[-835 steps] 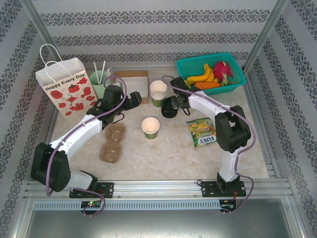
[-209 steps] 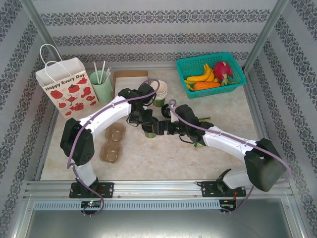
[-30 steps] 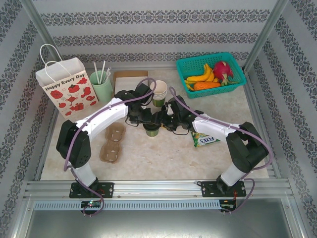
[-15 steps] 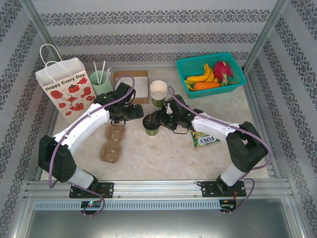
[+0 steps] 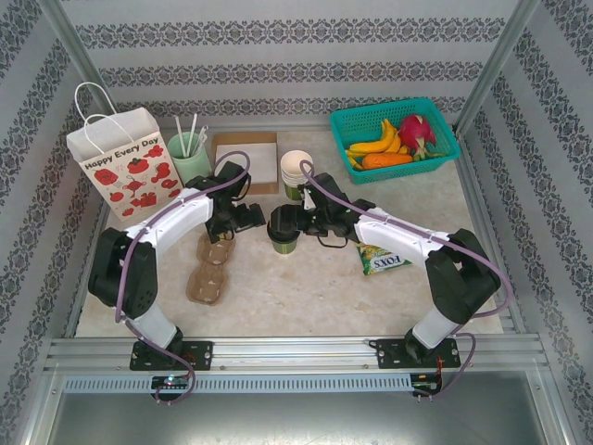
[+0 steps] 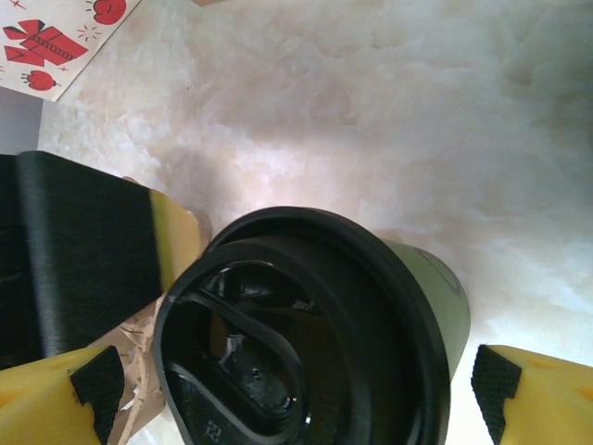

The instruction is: Pack the takeout coffee

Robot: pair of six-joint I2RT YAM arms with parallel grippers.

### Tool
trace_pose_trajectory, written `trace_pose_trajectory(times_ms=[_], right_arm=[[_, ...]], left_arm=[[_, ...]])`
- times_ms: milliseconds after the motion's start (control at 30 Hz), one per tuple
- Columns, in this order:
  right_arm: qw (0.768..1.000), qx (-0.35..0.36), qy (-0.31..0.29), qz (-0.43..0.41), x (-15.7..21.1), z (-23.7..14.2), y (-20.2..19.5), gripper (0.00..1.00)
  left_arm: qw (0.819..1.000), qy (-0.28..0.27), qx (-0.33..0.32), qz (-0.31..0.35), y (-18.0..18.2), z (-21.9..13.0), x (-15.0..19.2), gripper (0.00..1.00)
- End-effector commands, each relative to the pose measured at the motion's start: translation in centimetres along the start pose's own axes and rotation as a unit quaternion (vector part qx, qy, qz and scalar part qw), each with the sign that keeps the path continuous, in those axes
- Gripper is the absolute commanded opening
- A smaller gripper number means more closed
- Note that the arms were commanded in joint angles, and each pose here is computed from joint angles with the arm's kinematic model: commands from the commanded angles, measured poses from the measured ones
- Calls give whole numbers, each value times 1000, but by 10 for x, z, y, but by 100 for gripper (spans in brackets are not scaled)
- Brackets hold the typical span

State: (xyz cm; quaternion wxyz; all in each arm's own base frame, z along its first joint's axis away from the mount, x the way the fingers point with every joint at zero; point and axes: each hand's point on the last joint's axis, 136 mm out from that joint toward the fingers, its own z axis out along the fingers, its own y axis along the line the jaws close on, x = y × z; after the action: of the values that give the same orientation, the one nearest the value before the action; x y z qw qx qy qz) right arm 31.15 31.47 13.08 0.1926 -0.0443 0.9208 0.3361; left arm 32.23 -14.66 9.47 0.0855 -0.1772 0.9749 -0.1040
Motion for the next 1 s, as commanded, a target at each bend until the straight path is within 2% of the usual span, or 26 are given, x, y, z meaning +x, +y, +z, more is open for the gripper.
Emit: trace_pose_trajectory(times_ms=[0,433,600,800,967], right_arm=[[999,26,-1,-32,-1,1,0,98],[993,91,42,-63,15,20,-11,96],[989,125,53,-60,22,26,-24,82],[981,166,83,-60,39,25,-45,81],[979,184,73,-53,42,5,-55,76]], left_arm=[[1000,1,17,-1,-9,1,-3,100],[1000,17,25,-8,-9,8,4,100],[999,17,29,-8,-11,7,4,100],[999,13,36,-9,-13,4,3,100],[999,-15,51,-9,-18,-10,-4,100]])
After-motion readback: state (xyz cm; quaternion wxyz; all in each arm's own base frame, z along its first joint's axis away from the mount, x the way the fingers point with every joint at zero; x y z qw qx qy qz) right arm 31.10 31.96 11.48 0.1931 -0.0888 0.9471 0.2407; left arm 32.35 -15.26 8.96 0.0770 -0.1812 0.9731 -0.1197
